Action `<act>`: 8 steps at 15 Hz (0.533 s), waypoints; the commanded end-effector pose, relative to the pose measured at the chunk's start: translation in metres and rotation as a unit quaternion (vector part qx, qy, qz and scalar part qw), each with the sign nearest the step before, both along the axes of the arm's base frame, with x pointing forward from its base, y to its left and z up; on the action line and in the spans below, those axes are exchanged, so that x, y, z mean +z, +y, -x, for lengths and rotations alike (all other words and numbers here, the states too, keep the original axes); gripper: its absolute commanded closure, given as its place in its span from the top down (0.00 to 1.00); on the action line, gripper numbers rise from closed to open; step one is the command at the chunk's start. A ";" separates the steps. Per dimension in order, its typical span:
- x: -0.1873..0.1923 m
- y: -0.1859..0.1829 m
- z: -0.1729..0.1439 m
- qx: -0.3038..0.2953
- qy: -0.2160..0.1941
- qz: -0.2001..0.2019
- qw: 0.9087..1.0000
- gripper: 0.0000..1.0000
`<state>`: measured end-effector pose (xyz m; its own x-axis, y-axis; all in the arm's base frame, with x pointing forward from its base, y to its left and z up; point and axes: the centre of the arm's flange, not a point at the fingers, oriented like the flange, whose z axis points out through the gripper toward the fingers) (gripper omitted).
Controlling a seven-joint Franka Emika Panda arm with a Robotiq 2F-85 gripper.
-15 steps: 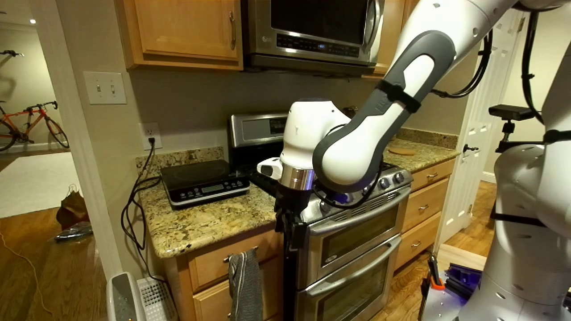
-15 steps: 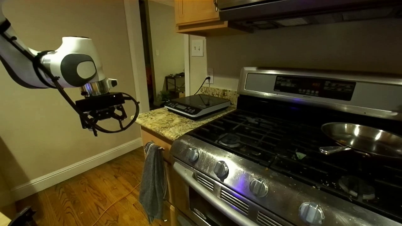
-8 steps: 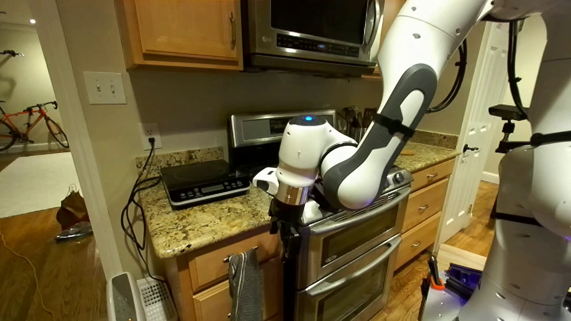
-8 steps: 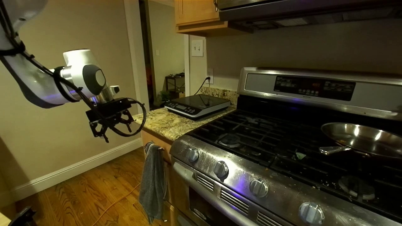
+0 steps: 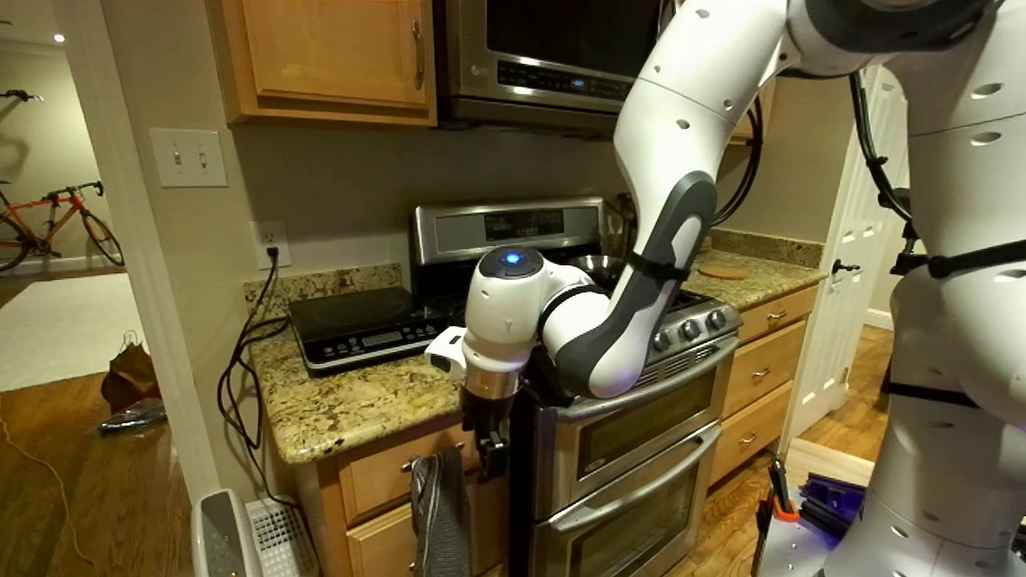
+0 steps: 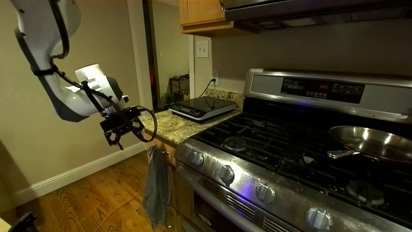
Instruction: Open the top drawer of the kitchen cabinet on the left of the stove
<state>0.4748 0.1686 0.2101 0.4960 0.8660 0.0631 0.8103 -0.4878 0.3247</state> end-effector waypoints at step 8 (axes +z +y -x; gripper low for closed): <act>-0.018 0.010 -0.018 0.002 -0.009 0.011 1.000 1.00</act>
<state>0.4932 0.1790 0.1924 0.4910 0.8696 0.0531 0.8065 -0.4767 0.3497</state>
